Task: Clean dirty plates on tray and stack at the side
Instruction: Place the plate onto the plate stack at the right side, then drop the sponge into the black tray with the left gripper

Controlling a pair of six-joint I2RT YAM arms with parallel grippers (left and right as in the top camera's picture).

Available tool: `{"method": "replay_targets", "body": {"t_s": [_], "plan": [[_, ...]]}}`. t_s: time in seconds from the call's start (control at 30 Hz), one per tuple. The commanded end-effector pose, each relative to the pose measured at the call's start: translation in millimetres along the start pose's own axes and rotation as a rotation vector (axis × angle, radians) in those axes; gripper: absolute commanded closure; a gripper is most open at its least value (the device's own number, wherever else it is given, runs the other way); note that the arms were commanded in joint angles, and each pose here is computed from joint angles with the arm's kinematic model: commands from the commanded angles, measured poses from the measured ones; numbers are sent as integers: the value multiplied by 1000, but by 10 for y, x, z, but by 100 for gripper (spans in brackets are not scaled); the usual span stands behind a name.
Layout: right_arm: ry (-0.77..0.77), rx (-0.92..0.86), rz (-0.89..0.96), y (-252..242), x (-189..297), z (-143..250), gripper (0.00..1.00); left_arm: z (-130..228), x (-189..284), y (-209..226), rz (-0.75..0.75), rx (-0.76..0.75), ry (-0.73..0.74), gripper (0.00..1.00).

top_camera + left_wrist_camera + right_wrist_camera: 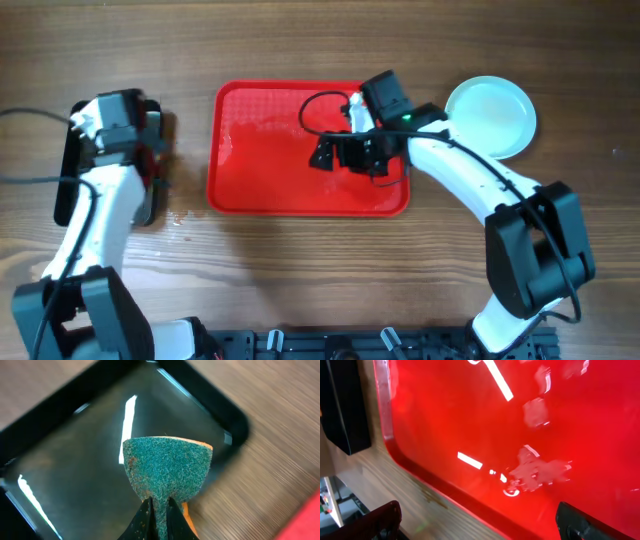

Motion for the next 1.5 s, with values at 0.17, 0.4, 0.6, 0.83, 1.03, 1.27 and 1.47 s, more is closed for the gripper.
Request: {"method": "replay_targets", "body": {"t_s": [0.17, 0.4, 0.6, 0.83, 1.03, 1.27, 1.47], "plan": [[17, 15, 34, 97, -74, 105, 0, 32, -374, 517, -77, 204, 118, 76], [-4, 25, 46, 112, -23, 94, 0, -45, -227, 344, 63, 225, 118, 39], [-136, 90, 93, 323, 714, 254, 0, -249, 664, 24, 391, 216, 41, 27], [-171, 165, 273, 444, 1252, 1028, 0, 83, 1010, 166, 384, 192, 159, 0], [-245, 280, 295, 644, 1362, 1538, 0, 157, 995, 195, 364, 189, 195, 0], [-243, 281, 290, 659, 1351, 1543, 0, 159, 990, 194, 363, 189, 197, 0], [-240, 282, 294, 651, 1352, 1549, 0, 159, 990, 194, 363, 189, 197, 0]]}}
Point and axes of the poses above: each gripper's point midway between its finger pads, its own x axis back along the fingers, its own y axis along the line the jaws close on, z = x × y, the point moved 4 cm from there along x, back along the fingers, and after that the axes turned 3 degrees about -x, right-handed, at the moved point
